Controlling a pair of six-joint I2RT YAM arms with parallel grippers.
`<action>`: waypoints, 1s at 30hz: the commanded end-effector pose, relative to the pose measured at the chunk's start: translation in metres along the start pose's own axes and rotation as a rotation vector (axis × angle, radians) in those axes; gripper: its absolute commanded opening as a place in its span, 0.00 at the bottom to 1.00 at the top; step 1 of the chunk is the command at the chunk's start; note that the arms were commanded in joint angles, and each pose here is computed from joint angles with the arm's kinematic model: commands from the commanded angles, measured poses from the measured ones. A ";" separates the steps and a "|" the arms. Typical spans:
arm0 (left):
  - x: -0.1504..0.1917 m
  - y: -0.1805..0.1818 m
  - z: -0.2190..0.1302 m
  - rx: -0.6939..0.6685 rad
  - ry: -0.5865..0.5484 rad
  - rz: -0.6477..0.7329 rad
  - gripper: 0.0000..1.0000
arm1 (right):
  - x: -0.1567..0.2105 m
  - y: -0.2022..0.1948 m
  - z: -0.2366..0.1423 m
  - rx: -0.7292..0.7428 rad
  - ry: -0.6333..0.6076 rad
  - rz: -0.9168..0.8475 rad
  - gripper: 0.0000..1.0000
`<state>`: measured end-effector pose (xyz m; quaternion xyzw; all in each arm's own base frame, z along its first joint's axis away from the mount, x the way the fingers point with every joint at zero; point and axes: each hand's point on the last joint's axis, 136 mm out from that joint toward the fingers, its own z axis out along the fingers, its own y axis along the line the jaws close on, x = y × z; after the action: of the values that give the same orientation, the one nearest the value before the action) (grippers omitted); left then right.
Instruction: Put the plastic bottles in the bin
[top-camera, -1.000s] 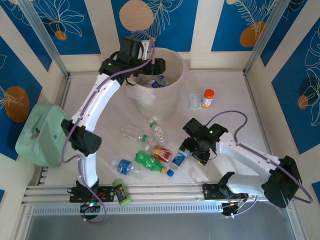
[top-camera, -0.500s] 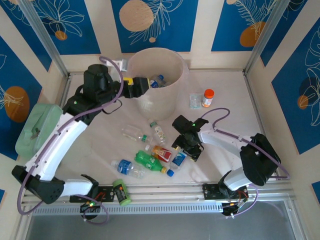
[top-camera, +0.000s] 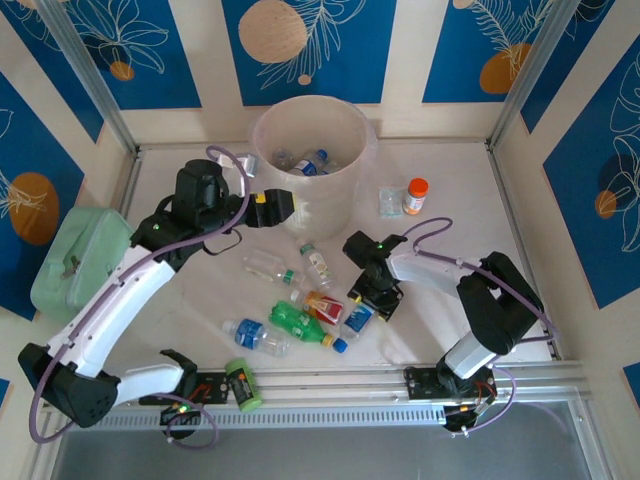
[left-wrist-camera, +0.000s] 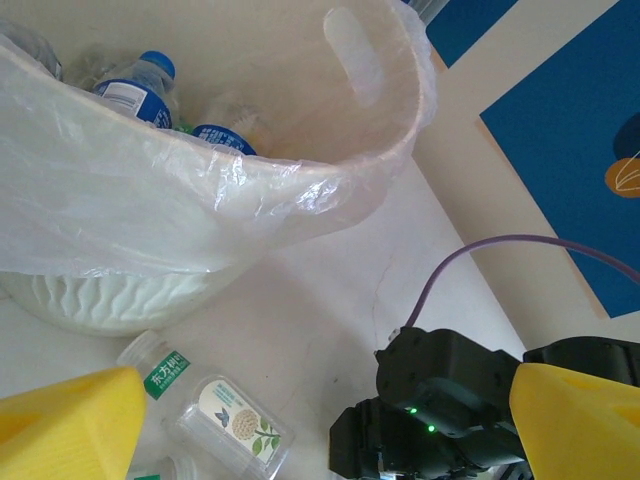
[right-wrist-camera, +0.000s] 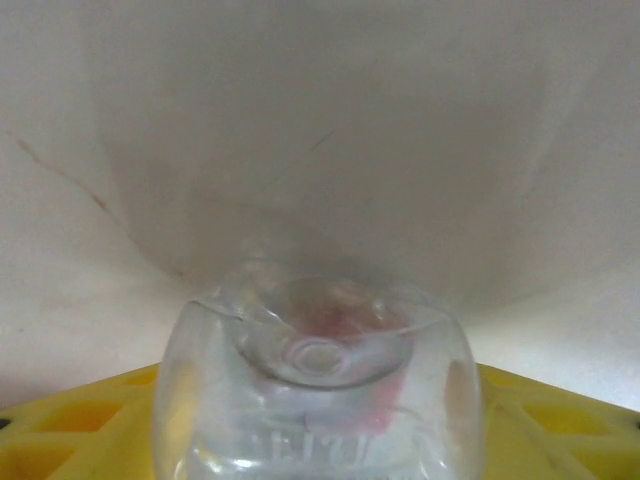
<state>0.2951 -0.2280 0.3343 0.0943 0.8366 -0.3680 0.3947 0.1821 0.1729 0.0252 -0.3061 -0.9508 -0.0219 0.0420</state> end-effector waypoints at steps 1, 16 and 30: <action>0.001 -0.003 -0.003 0.022 0.003 -0.012 0.92 | -0.003 -0.002 -0.002 0.020 -0.008 0.019 0.61; -0.012 -0.018 0.000 0.085 -0.010 -0.049 0.92 | -0.023 -0.007 -0.085 -0.240 -0.231 -0.035 0.52; -0.007 -0.113 0.008 0.580 0.079 -0.110 0.95 | -0.024 0.044 -0.338 -1.171 -0.534 -0.274 0.52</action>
<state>0.2776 -0.2893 0.3769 0.1276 0.7630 -0.5404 0.3310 0.2460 0.1539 0.3081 -0.2162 -0.8315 -0.3881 -0.3336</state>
